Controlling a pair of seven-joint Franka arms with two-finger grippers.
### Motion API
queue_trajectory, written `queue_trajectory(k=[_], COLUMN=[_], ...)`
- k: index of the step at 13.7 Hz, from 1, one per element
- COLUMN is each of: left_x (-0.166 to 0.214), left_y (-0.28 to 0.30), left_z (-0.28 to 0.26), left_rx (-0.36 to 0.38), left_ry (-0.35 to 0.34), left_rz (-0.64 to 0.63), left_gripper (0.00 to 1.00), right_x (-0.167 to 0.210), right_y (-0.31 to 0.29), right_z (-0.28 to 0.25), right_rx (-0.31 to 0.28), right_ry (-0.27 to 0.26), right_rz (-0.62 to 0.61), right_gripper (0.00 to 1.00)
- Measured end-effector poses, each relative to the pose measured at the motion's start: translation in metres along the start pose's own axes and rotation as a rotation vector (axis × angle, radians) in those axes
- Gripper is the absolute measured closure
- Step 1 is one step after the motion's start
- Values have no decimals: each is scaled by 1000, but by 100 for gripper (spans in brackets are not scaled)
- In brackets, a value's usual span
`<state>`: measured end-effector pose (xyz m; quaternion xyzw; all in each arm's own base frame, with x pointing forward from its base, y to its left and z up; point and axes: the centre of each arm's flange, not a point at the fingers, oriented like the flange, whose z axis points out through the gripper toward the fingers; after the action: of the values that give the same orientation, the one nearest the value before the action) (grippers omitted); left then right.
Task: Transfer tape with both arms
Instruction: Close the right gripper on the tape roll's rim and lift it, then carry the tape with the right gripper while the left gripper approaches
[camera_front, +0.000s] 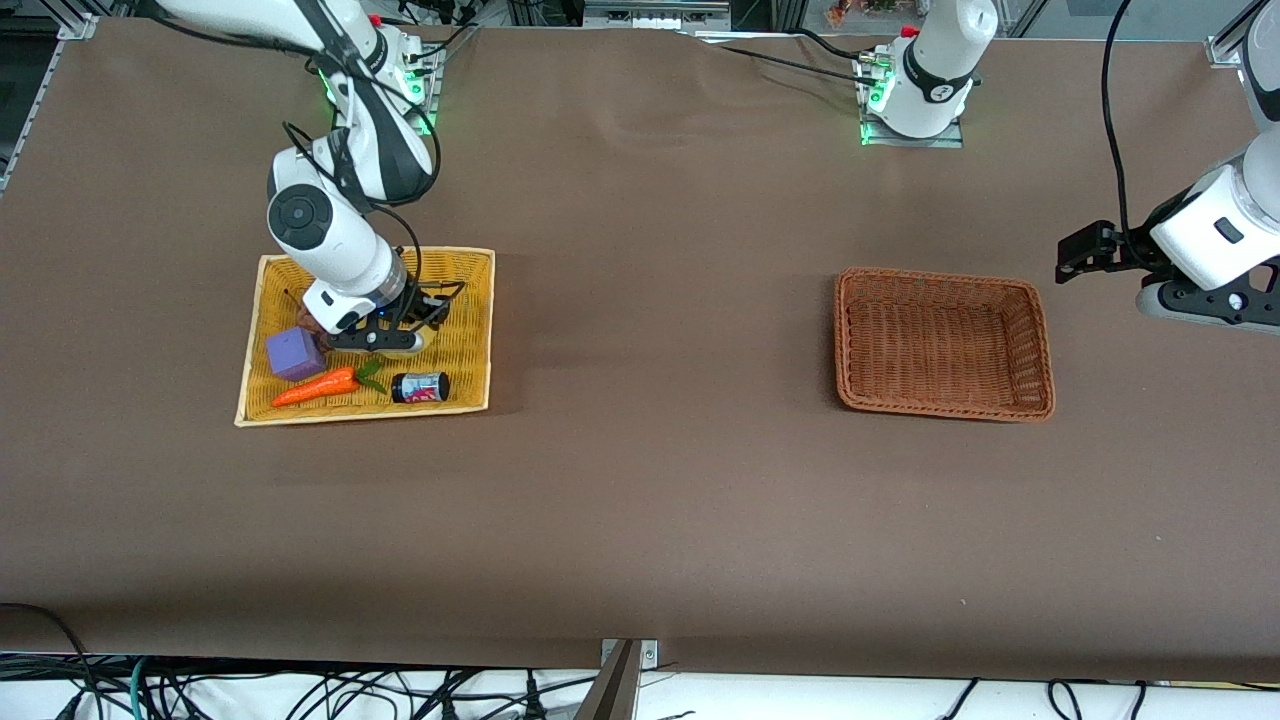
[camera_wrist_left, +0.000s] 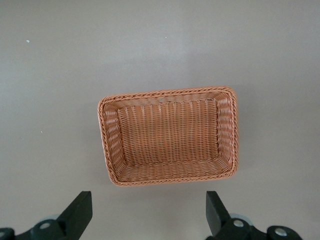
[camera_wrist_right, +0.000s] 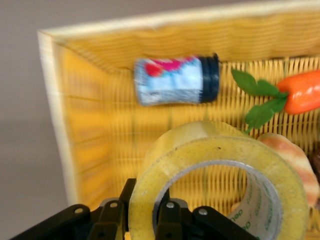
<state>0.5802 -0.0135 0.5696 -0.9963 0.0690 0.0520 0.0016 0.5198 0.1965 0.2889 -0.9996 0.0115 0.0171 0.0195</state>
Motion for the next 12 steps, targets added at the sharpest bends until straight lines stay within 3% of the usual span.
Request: queue_trajectory(k=[5,12], left_x=[0,0], left_y=[-1,-1], left_z=[0,0], left_rx=[0,0], left_ry=[0,0], left_rz=[-1,-2], left_gripper=[0,0], right_x=[-13,-43], right_y=[-125,-300], right_z=[-61,-18], right_rx=[43,71], right_ry=[36,67], right_rz=[95,241], right_gripper=[78,78])
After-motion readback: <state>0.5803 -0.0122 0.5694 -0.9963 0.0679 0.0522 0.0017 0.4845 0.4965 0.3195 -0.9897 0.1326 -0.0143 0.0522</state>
